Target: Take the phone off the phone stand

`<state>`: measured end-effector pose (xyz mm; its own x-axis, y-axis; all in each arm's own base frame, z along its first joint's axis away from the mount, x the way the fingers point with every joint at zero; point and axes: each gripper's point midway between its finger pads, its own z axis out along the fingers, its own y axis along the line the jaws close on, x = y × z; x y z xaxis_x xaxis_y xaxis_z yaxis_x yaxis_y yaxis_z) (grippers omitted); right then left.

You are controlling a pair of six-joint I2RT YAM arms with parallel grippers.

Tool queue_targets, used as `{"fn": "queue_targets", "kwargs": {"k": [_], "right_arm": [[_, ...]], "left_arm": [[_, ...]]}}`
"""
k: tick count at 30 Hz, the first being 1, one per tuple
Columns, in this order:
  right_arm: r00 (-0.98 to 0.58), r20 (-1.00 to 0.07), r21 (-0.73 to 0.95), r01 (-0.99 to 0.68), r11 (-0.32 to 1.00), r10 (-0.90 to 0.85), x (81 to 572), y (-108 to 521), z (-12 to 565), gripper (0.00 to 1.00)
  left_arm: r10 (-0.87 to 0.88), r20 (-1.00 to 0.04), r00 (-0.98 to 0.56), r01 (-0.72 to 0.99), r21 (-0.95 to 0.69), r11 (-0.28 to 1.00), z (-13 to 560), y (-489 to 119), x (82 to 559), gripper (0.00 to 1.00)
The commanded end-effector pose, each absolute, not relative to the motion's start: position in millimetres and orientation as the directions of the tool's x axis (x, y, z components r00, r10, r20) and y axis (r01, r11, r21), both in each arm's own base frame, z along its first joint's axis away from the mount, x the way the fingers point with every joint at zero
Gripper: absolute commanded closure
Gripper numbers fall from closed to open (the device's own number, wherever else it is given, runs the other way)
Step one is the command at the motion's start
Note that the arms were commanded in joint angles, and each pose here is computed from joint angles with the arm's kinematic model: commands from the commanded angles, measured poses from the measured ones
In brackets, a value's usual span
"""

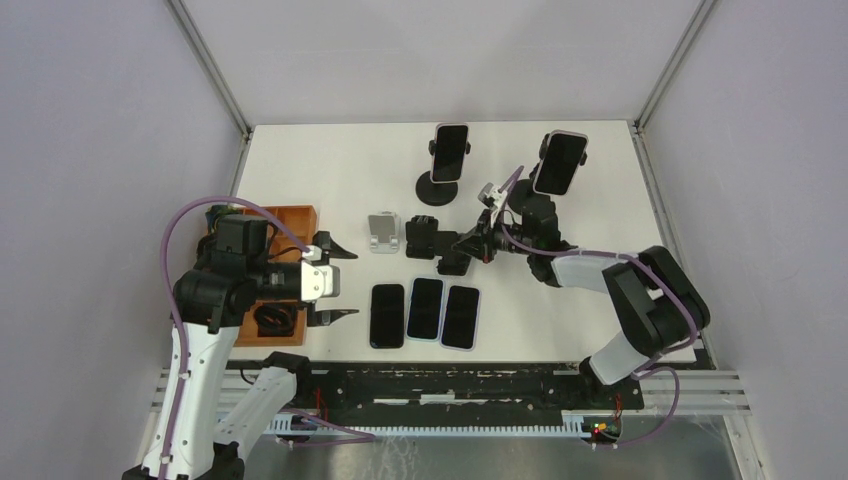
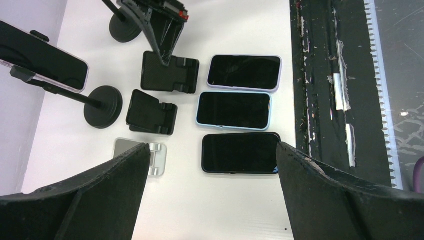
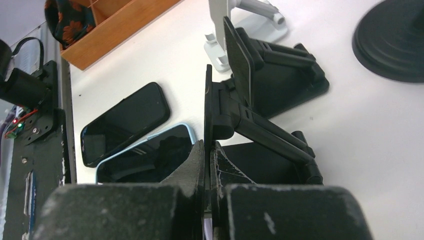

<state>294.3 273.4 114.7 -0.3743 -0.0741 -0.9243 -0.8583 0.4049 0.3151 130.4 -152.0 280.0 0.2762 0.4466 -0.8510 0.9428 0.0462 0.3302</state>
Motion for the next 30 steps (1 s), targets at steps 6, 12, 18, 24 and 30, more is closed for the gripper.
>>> {"fn": "queue_targets", "kwargs": {"k": [6, 12, 18, 24, 30], "right_arm": [[-0.195, -0.976, 0.160, -0.941, 0.297, -0.093, 331.6, 280.5, 130.2, 1.00], [-0.153, -0.975, 0.110, -0.963, 0.247, -0.161, 344.2, 279.9, 115.7, 1.00], [-0.149, -0.970, 0.095, -0.960, 0.262, -0.192, 361.0, 273.8, 105.8, 1.00], [-0.157, -0.964, 0.094, -0.955, 0.281, -0.213, 365.7, 269.9, 94.9, 0.76], [-0.167, -0.959, 0.092, -0.948, 0.305, -0.230, 365.3, 257.9, 92.8, 0.58]], "left_arm": [[0.438, -0.857, 0.271, 0.941, 0.331, 0.065, 293.5, -152.2, 129.2, 0.00], [0.418, -0.866, 0.273, 0.945, 0.324, 0.054, 296.0, -154.9, 126.0, 0.00], [0.401, -0.877, 0.264, 0.951, 0.305, 0.042, 301.5, -157.7, 125.2, 0.00], [0.413, -0.869, 0.272, 0.949, 0.313, 0.033, 298.3, -156.9, 128.9, 0.00], [0.410, -0.872, 0.268, 0.951, 0.307, 0.031, 297.3, -157.6, 129.6, 0.00]]}}
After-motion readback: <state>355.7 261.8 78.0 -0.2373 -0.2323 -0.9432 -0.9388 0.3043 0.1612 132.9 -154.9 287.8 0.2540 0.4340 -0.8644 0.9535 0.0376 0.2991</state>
